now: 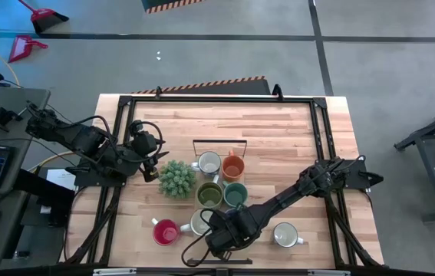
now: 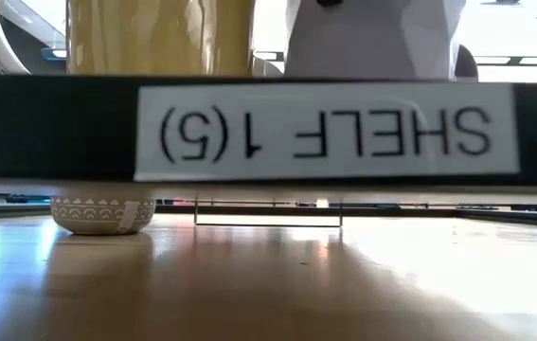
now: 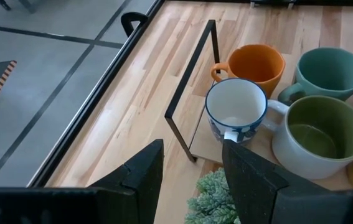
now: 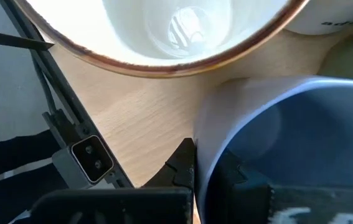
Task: Place coffee mugs
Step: Put the purple mug on the shelf, then put the blue patterned mug on the shelf
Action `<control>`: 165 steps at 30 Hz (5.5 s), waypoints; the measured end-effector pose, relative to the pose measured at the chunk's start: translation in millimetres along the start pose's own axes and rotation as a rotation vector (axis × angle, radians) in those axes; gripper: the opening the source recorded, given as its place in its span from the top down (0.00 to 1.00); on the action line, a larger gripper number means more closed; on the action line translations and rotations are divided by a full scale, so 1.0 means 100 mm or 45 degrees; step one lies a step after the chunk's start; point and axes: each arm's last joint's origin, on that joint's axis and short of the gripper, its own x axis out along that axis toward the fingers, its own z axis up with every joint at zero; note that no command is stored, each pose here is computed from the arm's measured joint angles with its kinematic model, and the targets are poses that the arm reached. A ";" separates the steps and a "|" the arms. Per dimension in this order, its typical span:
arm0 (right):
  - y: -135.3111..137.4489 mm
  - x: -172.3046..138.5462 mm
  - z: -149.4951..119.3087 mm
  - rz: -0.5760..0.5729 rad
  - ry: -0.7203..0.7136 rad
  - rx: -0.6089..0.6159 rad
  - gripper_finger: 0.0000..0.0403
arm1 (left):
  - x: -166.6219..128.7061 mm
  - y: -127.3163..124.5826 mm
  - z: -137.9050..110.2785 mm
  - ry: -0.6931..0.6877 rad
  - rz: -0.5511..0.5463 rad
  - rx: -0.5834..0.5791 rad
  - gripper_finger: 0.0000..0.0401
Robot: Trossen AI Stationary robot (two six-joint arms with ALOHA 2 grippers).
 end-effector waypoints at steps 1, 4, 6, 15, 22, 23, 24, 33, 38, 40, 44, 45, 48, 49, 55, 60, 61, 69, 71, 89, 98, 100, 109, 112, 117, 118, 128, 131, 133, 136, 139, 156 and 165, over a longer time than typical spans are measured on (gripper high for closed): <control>0.00 0.00 0.00 0.001 -0.002 0.001 1.00 | 0.00 0.00 0.00 0.000 0.000 -0.001 0.62; 0.00 0.00 0.01 0.003 0.000 0.006 0.99 | 0.00 0.00 0.00 -0.001 0.000 -0.001 0.62; 0.00 0.00 0.01 0.004 0.001 0.012 0.96 | 0.00 0.00 0.00 0.000 0.000 0.000 0.62; -0.01 0.00 0.01 -0.007 -0.002 0.001 0.81 | 0.00 0.00 0.00 0.000 0.000 -0.003 0.62; 0.01 -0.09 0.02 0.036 0.012 -0.015 0.76 | 0.00 0.00 0.00 0.000 0.000 -0.003 0.62; 0.01 -0.10 0.02 0.040 0.010 -0.012 0.76 | 0.00 0.00 0.00 0.000 0.000 -0.003 0.62; 0.00 -0.12 0.02 0.039 0.010 -0.005 0.76 | 0.00 0.00 0.00 0.000 0.000 -0.003 0.62; -0.07 -0.32 0.00 0.036 0.011 -0.058 0.76 | 0.00 -0.01 0.00 0.016 -0.032 -0.002 0.62; -0.16 -0.63 -0.06 0.056 -0.001 -0.229 0.76 | 0.00 -0.01 -0.01 0.027 -0.055 0.011 0.62; -0.19 -0.76 -0.12 0.063 -0.005 -0.341 0.76 | 0.00 -0.01 -0.01 0.028 -0.057 0.011 0.62; -0.28 -0.99 -0.24 0.020 -0.019 -0.519 0.76 | 0.00 -0.01 -0.01 0.029 -0.058 0.011 0.62; -0.31 -1.03 -0.28 -0.021 -0.014 -0.535 0.76 | 0.00 -0.01 -0.01 0.031 -0.063 0.010 0.62; -0.32 -1.08 -0.36 -0.045 -0.043 -0.576 0.76 | 0.00 -0.02 -0.01 0.044 -0.089 0.010 0.62; -0.33 -1.09 -0.40 -0.061 -0.042 -0.593 0.76 | 0.00 -0.02 -0.01 0.049 -0.096 0.009 0.62; -0.46 -1.13 -0.61 -0.252 -0.203 -0.575 0.76 | 0.00 -0.03 -0.01 0.060 -0.122 0.000 0.62; -0.89 -1.12 -0.98 -0.404 -0.292 -0.372 0.76 | 0.00 -0.03 -0.01 0.072 -0.145 -0.002 0.62; -0.99 -1.09 -1.04 -0.424 -0.319 -0.323 0.76 | -0.01 -0.03 -0.02 0.076 -0.155 -0.003 0.62; -1.61 -0.75 -1.29 -0.094 -0.685 -0.204 0.76 | 0.00 -0.06 0.01 0.064 -0.182 -0.096 0.62; -1.83 -0.68 -1.32 -0.018 -0.751 -0.147 0.76 | 0.00 -0.08 0.04 0.027 -0.201 -0.136 0.62; -2.72 -0.35 -1.46 0.700 -1.059 -0.340 0.76 | 0.33 -0.49 0.15 0.073 -0.328 -0.130 0.62; -2.69 -0.35 -1.47 0.836 -0.954 -0.311 0.76 | 0.66 -0.86 0.17 0.116 -0.382 -0.263 0.62; -2.68 -0.35 -1.49 0.884 -0.905 -0.349 0.76 | 0.68 -0.89 0.19 0.096 -0.392 -0.251 0.62; -2.68 -0.22 -1.56 0.960 -0.576 -0.383 0.76 | 0.63 -0.89 0.21 0.068 -0.425 -0.284 0.62; -2.66 -0.18 -1.57 0.969 -0.501 -0.387 0.76 | 0.63 -0.88 0.21 0.069 -0.424 -0.283 0.62; -2.60 -0.15 -1.56 0.989 -0.381 -0.420 0.76 | 0.61 -0.87 0.22 0.058 -0.426 -0.273 0.62; -2.58 -0.15 -1.56 0.992 -0.363 -0.427 0.76 | 0.61 -0.87 0.22 0.054 -0.428 -0.265 0.62; -2.43 -0.05 -1.63 0.803 -0.086 -0.496 0.76 | 0.61 -0.86 0.25 -0.012 -0.390 -0.212 0.62; -2.35 -0.06 -1.64 0.794 -0.056 -0.529 0.76 | 0.61 -0.86 0.26 -0.023 -0.389 -0.203 0.62; -2.29 -0.10 -1.62 0.796 -0.056 -0.533 0.76 | 0.61 -0.86 0.26 -0.028 -0.386 -0.203 0.62; -2.23 -0.21 -1.57 0.764 -0.090 -0.547 0.76 | 0.61 -0.86 0.26 -0.027 -0.385 -0.203 0.62; -2.20 -0.32 -1.53 0.703 -0.125 -0.557 0.76 | 0.61 -0.86 0.26 -0.028 -0.386 -0.203 0.62; -1.81 -0.23 -1.42 0.629 0.039 -0.521 0.70 | 0.61 -0.86 0.26 -0.043 -0.359 -0.207 0.62; -1.67 0.01 -1.39 0.533 0.143 -0.542 0.67 | 0.61 -0.86 0.27 -0.049 -0.362 -0.213 0.62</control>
